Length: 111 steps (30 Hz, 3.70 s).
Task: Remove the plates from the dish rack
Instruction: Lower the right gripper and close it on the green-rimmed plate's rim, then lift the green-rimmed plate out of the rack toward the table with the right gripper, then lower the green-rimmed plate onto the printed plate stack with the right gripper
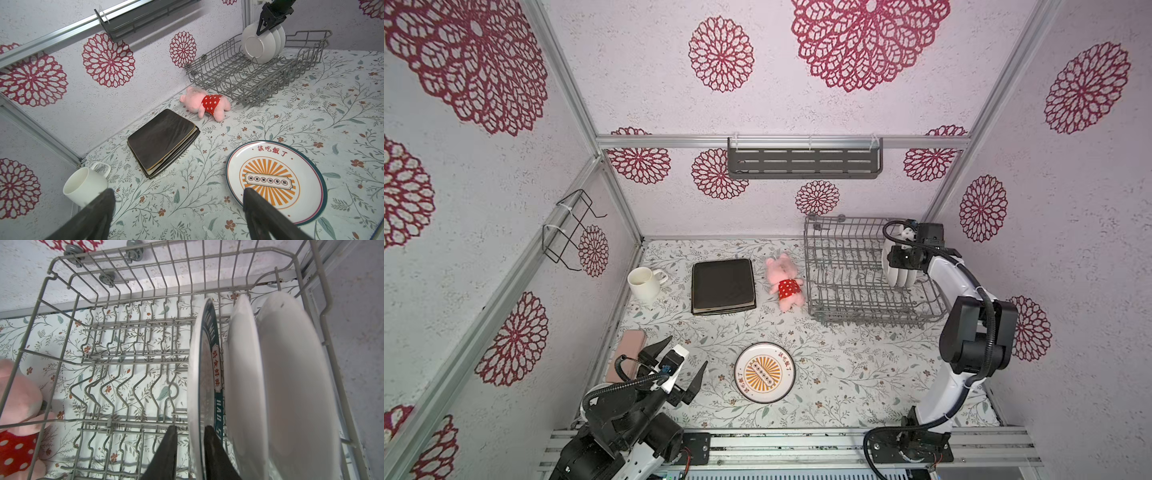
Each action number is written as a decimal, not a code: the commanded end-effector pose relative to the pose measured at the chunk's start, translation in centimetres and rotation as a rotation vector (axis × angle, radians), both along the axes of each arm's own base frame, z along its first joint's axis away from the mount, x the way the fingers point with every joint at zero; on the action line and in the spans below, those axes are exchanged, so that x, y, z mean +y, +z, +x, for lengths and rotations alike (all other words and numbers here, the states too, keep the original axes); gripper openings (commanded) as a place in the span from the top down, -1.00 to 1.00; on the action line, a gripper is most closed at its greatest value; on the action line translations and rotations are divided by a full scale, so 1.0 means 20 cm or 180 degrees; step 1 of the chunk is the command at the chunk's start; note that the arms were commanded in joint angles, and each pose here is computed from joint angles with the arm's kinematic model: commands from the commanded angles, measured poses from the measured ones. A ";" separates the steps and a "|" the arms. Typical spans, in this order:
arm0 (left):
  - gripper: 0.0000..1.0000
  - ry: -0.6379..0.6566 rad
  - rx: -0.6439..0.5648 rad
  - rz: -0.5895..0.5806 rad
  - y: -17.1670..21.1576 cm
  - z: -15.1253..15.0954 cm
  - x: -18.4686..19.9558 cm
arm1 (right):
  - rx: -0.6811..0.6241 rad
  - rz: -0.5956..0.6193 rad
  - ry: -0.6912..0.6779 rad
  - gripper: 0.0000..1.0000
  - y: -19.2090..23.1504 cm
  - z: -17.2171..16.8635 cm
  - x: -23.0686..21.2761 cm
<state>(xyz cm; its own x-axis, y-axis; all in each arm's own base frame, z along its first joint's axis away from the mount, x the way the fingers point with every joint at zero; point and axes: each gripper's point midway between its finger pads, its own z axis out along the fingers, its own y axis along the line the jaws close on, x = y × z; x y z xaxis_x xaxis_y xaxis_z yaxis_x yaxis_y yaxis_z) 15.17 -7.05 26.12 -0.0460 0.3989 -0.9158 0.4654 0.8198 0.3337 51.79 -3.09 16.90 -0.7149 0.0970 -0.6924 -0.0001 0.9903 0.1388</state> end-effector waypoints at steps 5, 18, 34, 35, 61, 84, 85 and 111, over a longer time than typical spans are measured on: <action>-0.95 -0.0048 -0.0035 0.0052 0.00 0.01 -0.02 | -0.0049 -0.0025 0.0022 0.67 0.04 0.00 -0.02; -0.95 -0.0052 -0.0033 0.0058 -0.01 0.01 -0.02 | -0.0153 -0.0026 0.0074 0.83 0.11 0.02 -0.01; -0.95 -0.0067 -0.0055 0.0039 0.00 0.00 -0.02 | -0.0502 -0.0107 0.0260 0.86 0.35 0.01 0.02; -0.95 -0.0073 -0.0063 0.0039 0.00 0.00 -0.02 | -0.0521 -0.0106 0.0262 0.86 0.36 0.01 0.02; -0.95 -0.0107 -0.0077 0.0023 0.01 -0.01 -0.02 | -0.1049 0.0052 0.0674 0.89 0.73 -0.10 0.29; -0.95 -0.0122 -0.0015 0.0063 -0.01 0.00 -0.04 | -0.1824 -0.1043 0.2843 0.87 0.97 -0.68 1.25; -0.95 -0.0121 -0.0020 0.0060 -0.01 0.00 -0.04 | -0.1885 -0.1102 0.2964 0.87 0.97 -0.72 1.29; -0.95 0.0018 -0.0053 0.0061 0.00 0.02 0.00 | -0.3047 -0.3766 0.4221 1.00 0.28 -1.53 1.84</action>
